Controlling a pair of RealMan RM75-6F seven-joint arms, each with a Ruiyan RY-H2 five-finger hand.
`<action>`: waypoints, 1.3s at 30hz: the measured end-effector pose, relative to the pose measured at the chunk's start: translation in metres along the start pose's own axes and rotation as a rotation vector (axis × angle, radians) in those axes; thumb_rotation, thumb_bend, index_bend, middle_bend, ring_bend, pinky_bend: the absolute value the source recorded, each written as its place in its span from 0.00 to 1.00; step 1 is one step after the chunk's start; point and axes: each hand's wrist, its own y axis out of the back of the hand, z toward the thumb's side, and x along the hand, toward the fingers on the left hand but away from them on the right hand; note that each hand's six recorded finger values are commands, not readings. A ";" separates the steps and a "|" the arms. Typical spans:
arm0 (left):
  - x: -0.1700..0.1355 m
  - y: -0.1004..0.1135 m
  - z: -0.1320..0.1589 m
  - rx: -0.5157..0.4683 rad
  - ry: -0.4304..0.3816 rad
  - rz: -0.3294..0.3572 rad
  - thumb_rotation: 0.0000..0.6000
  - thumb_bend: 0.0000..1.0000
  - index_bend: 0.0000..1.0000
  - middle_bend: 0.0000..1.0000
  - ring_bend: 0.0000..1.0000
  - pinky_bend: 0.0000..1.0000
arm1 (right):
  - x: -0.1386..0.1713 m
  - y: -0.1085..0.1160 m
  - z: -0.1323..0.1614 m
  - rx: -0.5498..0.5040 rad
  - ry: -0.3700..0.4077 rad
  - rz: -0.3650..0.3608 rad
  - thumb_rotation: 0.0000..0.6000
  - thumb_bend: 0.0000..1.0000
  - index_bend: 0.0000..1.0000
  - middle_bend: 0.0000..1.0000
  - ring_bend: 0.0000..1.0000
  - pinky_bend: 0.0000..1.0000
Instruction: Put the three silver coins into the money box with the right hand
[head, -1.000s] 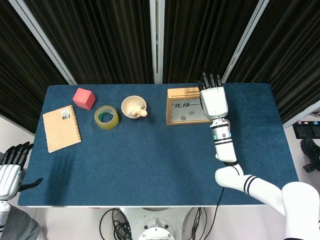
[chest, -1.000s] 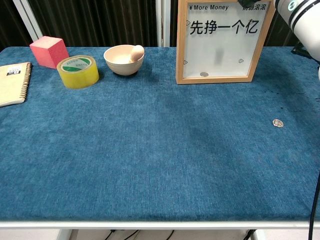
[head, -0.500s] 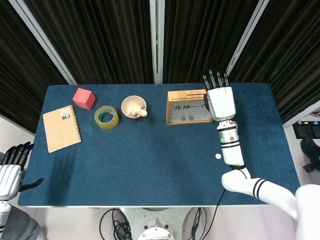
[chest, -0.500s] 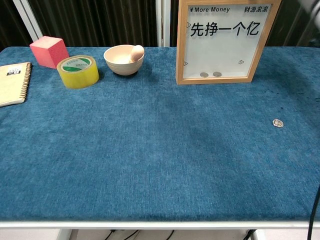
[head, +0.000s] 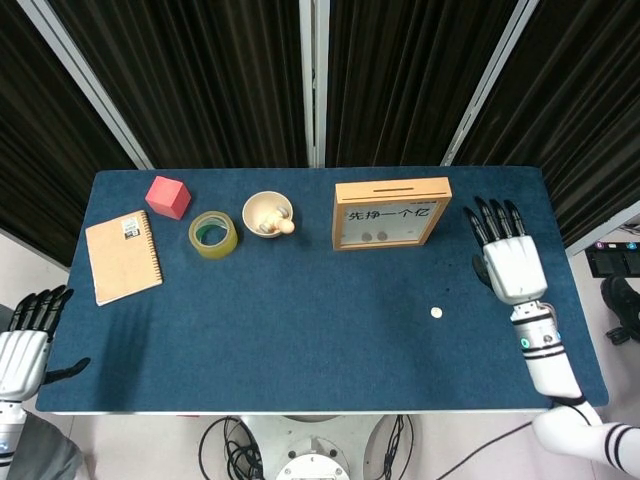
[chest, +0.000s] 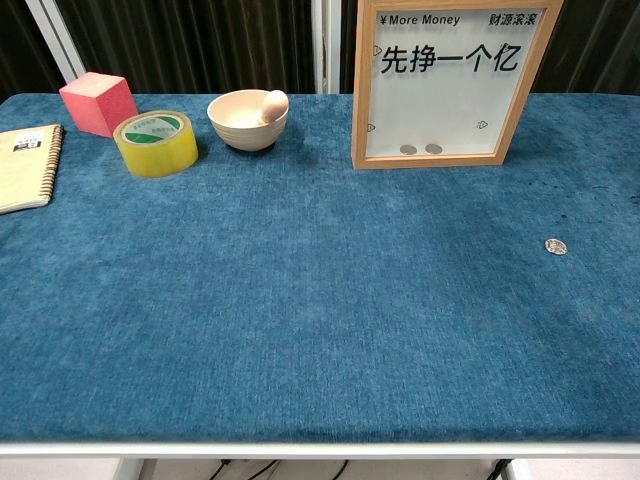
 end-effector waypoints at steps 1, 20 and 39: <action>0.001 0.000 0.001 0.002 -0.001 -0.001 1.00 0.04 0.04 0.04 0.00 0.00 | 0.007 -0.006 -0.006 0.006 0.004 0.027 1.00 0.35 0.07 0.00 0.00 0.00; 0.001 -0.019 -0.007 0.005 0.034 -0.032 1.00 0.04 0.04 0.04 0.00 0.00 | 0.079 -0.099 -0.012 -0.008 0.116 0.365 1.00 0.18 0.00 0.00 0.00 0.00; 0.004 -0.021 -0.015 -0.003 0.048 -0.031 1.00 0.04 0.04 0.04 0.00 0.00 | 0.063 -0.117 0.009 -0.159 0.093 0.193 1.00 0.21 0.39 0.01 0.00 0.00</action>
